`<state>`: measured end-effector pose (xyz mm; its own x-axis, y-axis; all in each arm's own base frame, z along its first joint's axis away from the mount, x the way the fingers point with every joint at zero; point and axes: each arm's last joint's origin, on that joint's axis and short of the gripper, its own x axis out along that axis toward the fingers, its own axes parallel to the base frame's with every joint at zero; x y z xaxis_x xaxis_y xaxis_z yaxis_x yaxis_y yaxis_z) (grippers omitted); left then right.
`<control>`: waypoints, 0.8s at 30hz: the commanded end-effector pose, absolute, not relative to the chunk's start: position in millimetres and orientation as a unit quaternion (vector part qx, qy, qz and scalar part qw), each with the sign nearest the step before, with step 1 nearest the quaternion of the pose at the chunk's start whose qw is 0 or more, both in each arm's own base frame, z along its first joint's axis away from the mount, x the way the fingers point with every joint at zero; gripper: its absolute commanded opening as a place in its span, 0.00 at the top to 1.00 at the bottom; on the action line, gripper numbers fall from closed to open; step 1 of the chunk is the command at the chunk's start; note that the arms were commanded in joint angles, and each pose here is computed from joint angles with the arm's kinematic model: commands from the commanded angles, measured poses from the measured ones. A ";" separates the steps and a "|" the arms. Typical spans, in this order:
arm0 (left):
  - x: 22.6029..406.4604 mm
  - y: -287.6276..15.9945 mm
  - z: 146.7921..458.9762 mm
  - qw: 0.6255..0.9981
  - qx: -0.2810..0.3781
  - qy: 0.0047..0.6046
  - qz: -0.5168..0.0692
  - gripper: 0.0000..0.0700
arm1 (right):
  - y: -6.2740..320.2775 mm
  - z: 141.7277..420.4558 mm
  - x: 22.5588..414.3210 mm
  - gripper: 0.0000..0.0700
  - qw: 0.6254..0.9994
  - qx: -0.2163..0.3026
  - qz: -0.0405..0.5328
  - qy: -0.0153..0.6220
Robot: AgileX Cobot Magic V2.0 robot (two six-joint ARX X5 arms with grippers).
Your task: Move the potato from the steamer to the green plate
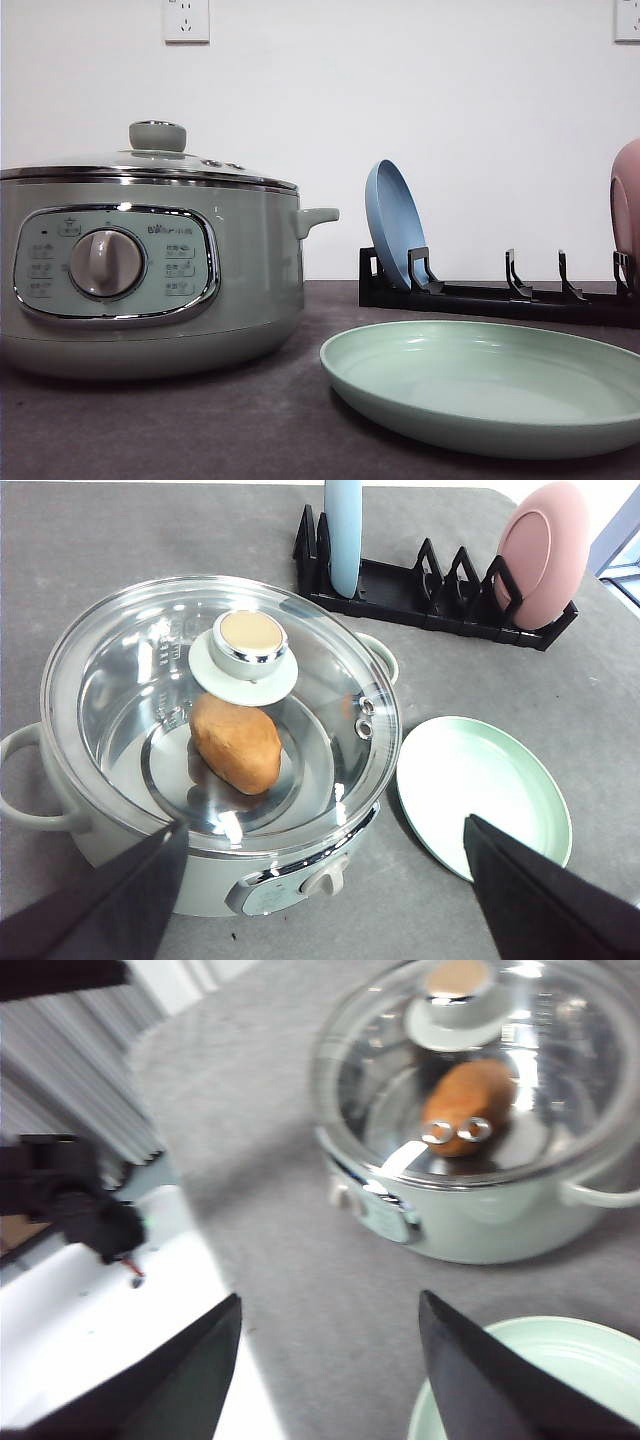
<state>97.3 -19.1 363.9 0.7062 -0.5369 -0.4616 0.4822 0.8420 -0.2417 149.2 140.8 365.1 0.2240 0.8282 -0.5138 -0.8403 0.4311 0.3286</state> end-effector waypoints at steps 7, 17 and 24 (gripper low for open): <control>96.6 -19.3 371.5 0.925 -0.048 0.252 -0.280 0.20 | 142.9 370.4 149.8 0.50 0.778 -0.014 0.547 0.309; 106.4 -19.8 378.0 0.925 -0.067 0.252 -0.275 0.20 | 142.8 370.2 149.7 0.50 0.778 -0.014 0.547 0.310; 135.6 -24.1 407.6 0.926 -0.058 0.263 -0.265 0.20 | 142.7 369.9 149.5 0.50 0.777 -0.014 0.546 0.312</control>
